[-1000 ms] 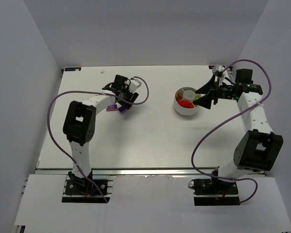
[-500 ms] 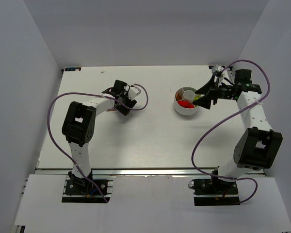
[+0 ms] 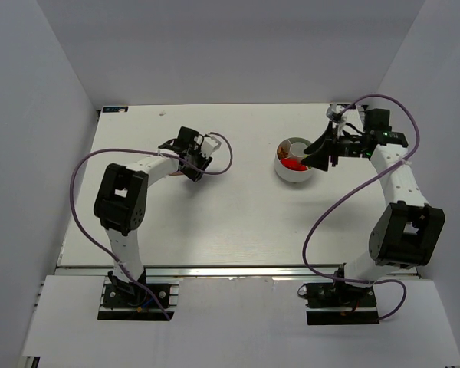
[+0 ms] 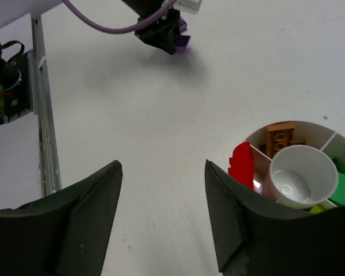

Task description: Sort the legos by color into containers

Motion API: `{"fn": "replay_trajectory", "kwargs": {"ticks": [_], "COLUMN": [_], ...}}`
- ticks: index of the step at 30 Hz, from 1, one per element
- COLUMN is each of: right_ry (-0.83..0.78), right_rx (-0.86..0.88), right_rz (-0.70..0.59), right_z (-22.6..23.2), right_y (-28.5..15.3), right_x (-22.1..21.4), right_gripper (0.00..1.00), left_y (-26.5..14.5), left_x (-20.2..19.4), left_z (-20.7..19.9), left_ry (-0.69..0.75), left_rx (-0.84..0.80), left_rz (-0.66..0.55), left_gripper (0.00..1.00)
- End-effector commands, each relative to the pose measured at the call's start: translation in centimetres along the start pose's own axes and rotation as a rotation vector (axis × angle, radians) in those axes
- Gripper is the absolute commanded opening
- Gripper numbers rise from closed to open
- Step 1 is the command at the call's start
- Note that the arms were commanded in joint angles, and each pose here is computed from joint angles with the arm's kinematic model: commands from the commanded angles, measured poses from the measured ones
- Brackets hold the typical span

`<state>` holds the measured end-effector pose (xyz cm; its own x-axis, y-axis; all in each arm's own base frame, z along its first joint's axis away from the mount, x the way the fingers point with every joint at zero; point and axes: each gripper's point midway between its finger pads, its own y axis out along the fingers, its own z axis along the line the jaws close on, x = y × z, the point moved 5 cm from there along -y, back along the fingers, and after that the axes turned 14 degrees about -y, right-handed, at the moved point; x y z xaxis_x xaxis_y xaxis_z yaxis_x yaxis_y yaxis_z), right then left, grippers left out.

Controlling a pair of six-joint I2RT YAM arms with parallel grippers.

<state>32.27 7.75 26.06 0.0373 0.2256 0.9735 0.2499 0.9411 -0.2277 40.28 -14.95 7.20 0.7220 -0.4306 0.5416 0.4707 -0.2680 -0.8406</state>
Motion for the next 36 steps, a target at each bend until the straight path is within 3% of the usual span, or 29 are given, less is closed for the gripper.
{"fn": "replay_trajectory", "kwargs": {"ticks": [1, 2, 5, 6, 9, 11, 14, 17, 21, 36], "right_ry": [0.094, 0.116, 0.200, 0.212, 0.278, 0.373, 0.518, 0.625, 0.771, 0.795], "right_rx": [0.041, 0.072, 0.139, 0.148, 0.149, 0.129, 0.108, 0.042, 0.064, 0.092], "right_rz": [0.078, 0.131, 0.203, 0.221, 0.251, 0.271, 0.302, 0.382, 0.368, 0.416], "right_z": [2.2, 3.1, 5.2, 5.4, 5.9, 6.1, 6.1, 5.9, 6.0, 8.9], "right_y": [1.9, 3.4, 6.1, 6.8, 9.2, 10.6, 12.5, 14.0, 14.9, 14.4], "right_x": [-0.2, -0.5, -0.9, -0.9, 0.0, 0.7, 0.6, -0.4, 0.2, -0.4], "right_gripper": [0.57, 0.44, 0.35, 0.35, 0.38, 0.48, 0.56, 0.56, 0.60, 0.59], "left_y": [-4.2, -4.8, -8.0, -8.3, -12.2, -13.2, -14.5, -14.6, -14.1, -13.0], "left_x": [2.1, 2.3, 4.0, 2.9, 4.5, 3.5, 3.4, 2.8, 2.5, 2.5], "left_z": [-1.5, -2.1, -5.5, -7.4, -12.6, -14.7, -17.4, -19.2, -21.0, -20.3], "left_ry": [-0.053, -0.060, -0.100, -0.096, -0.101, -0.130, -0.208, -0.220, -0.209, -0.196], "left_rx": [-0.072, -0.099, -0.241, -0.299, -0.485, -0.543, -0.609, -0.617, -0.627, -0.518], "left_rz": [-0.112, -0.135, -0.320, -0.328, -0.513, -0.551, -0.652, -0.676, -0.648, -0.625], "left_gripper": [0.13, 0.11, 0.06, 0.05, 0.03, 0.01, 0.01, 0.01, 0.01, 0.03]}}
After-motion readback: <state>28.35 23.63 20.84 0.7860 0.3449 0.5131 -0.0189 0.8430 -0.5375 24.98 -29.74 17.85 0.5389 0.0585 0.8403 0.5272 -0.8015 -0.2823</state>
